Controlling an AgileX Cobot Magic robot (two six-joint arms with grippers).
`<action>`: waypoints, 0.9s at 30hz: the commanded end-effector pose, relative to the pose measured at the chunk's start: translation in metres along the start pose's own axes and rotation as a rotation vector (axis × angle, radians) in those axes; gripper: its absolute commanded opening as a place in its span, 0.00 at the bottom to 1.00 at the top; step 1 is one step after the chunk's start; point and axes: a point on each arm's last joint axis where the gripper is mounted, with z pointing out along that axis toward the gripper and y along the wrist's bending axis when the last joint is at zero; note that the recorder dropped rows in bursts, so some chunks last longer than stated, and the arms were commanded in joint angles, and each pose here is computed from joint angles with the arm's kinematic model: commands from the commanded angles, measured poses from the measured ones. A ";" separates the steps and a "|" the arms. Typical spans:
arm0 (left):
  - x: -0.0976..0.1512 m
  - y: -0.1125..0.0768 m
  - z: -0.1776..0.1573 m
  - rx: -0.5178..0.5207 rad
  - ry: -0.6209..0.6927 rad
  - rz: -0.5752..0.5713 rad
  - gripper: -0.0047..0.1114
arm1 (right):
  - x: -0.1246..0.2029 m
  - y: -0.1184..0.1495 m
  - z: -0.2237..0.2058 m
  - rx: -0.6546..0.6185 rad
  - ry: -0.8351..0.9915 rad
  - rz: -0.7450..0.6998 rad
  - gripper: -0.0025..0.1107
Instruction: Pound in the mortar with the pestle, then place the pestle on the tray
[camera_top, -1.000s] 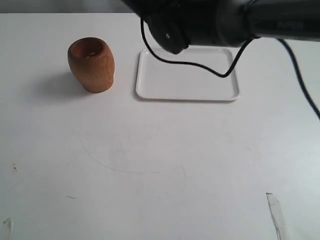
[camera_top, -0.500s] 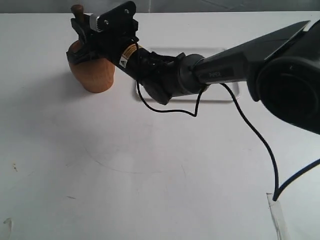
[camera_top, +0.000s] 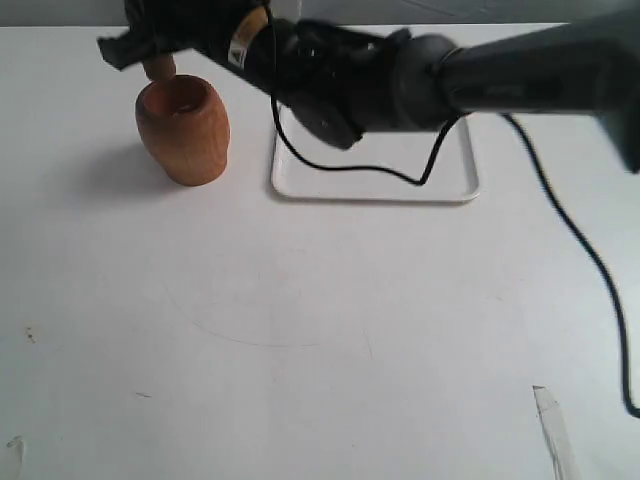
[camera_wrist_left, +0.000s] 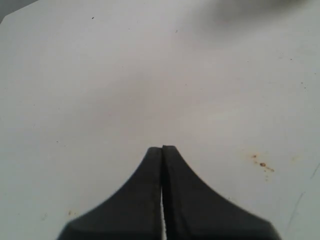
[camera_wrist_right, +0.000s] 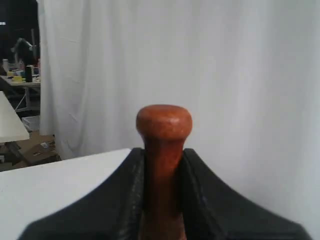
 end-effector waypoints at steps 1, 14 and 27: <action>0.000 -0.001 0.000 0.008 -0.007 -0.012 0.04 | -0.061 0.009 -0.014 -0.056 0.119 -0.219 0.02; 0.000 -0.001 0.000 0.008 -0.007 -0.012 0.04 | -0.117 -0.007 -0.079 0.221 0.752 -0.482 0.02; 0.000 -0.001 0.000 0.008 -0.007 -0.012 0.04 | -0.129 -0.024 -0.133 0.192 1.130 -0.343 0.02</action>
